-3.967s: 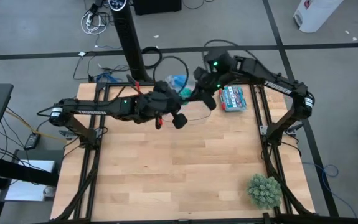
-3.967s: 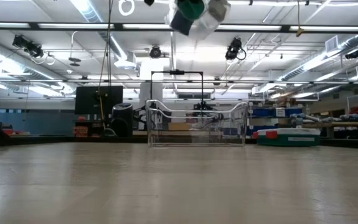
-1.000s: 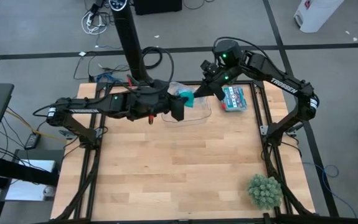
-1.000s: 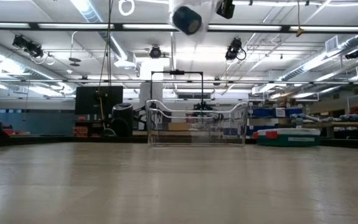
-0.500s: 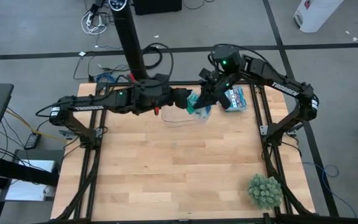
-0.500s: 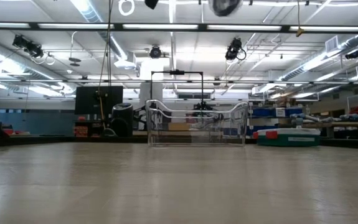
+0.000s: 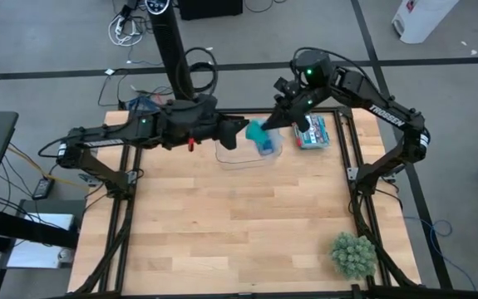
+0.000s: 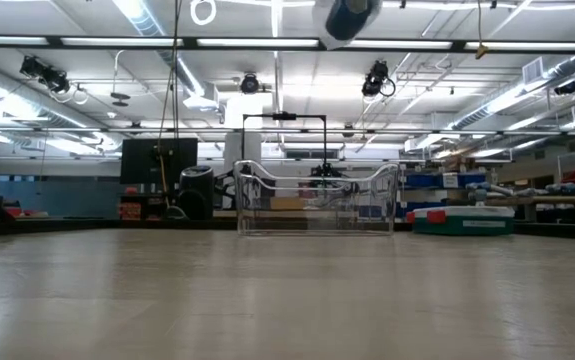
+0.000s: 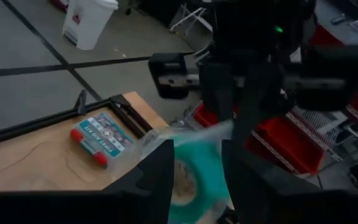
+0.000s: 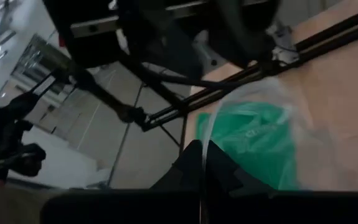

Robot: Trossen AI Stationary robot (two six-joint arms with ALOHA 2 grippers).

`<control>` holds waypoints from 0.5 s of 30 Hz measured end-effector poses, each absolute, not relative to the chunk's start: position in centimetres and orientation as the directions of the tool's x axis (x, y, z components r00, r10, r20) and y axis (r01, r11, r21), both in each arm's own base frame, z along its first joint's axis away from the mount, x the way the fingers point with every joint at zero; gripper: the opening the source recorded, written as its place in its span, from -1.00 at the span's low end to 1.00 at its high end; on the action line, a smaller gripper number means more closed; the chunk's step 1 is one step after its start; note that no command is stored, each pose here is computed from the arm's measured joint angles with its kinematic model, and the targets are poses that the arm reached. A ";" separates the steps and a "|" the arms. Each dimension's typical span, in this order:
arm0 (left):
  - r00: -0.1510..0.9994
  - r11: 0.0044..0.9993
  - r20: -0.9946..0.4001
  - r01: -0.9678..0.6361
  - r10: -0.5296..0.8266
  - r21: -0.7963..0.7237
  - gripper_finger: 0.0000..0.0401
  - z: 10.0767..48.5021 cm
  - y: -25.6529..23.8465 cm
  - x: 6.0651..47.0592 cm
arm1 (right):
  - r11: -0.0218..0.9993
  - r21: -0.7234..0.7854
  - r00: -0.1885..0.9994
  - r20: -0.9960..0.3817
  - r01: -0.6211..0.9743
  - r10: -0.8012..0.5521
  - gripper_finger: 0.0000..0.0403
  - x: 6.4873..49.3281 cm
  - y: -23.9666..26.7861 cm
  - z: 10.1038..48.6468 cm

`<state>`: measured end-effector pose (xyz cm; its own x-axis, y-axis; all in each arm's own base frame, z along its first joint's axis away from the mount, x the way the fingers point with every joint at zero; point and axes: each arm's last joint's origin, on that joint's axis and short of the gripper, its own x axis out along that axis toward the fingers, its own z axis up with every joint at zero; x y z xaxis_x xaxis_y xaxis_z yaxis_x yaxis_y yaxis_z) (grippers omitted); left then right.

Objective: Roll bandage
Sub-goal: Put the sky blue bandage into the transparent zip bag

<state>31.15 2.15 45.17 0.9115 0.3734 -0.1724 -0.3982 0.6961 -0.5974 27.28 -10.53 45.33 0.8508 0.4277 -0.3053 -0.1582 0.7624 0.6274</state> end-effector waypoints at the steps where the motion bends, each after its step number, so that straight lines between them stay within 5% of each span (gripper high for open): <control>1: 0.911 0.698 -0.180 -0.401 0.370 -0.593 -0.31 45.2 2.1 30.9 | 0.762 0.631 0.854 -0.306 -0.149 0.420 -1.00 27.1 -10.7 45.4; 6: 0.933 0.739 -0.176 -0.357 0.315 -0.571 -0.36 45.7 1.9 30.2 | 0.734 0.662 0.848 -0.296 -0.149 0.439 -1.00 26.8 -11.1 45.4; 15: 0.910 0.892 -0.232 -0.394 0.344 -0.221 -0.37 45.0 1.9 30.2 | 0.718 0.668 0.829 -0.278 -0.197 0.485 -1.00 26.8 -10.9 45.4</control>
<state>30.18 1.90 45.04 0.9099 0.3441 -0.2318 -0.3937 0.8924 -0.2206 26.79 -10.86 45.43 0.8291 0.4853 -0.2776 -0.1965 0.7179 0.6679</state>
